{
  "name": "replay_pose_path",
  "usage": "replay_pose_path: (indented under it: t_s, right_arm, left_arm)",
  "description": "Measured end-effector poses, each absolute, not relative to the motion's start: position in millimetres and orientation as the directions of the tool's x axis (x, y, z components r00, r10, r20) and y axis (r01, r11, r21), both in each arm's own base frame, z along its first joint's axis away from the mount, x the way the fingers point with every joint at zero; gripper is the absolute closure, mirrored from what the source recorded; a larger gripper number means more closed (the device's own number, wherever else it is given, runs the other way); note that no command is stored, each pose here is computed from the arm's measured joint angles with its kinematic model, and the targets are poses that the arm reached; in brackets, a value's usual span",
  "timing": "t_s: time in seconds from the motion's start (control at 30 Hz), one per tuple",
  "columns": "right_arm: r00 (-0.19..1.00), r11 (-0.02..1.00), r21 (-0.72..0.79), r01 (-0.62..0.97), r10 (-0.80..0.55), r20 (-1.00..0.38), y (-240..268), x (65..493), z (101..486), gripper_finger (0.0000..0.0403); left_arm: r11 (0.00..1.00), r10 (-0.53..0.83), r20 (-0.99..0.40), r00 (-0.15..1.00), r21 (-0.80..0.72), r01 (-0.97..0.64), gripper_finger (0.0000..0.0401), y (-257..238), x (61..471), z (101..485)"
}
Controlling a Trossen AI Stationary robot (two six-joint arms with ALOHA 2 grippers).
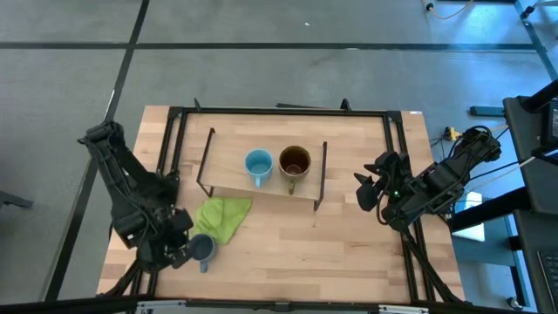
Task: Stack small to large cups/mugs on shelf
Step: Put the dark blue mug on the shelf
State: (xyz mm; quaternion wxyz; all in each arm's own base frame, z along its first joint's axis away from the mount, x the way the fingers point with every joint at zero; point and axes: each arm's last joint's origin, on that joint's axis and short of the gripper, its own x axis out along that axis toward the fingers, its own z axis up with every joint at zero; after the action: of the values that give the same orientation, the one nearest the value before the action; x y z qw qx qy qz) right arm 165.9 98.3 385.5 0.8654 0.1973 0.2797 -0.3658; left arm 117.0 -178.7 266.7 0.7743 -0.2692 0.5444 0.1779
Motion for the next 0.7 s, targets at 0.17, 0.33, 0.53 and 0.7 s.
replay_pose_path:
  t_s: [0.17, 0.33, 0.53, 0.7]
  right_arm:
    - [0.572, 0.654, 0.141, 0.743, -0.512, -0.640, 99, 166, 385, 0.0202]
    - [0.574, 0.653, 0.146, 0.743, -0.511, -0.640, 99, 166, 385, 0.0202]
    - [0.574, 0.653, 0.146, 0.743, -0.510, -0.640, 99, 166, 385, 0.0202]
    - [0.575, 0.653, 0.147, 0.743, -0.511, -0.640, 99, 166, 385, 0.0202]
  left_arm:
    - [0.764, 0.011, -0.919, 0.395, -0.247, -0.596, 0.0360, -180, 115, 255]
    - [0.736, 0.049, -0.933, 0.357, -0.207, -0.644, 0.0342, -175, 112, 254]
    - [0.609, 0.049, -0.978, 0.204, -0.133, -0.782, 0.0290, -168, 109, 252]
    - [0.526, -0.046, -0.963, 0.264, -0.248, -0.814, 0.0281, -172, 125, 254]
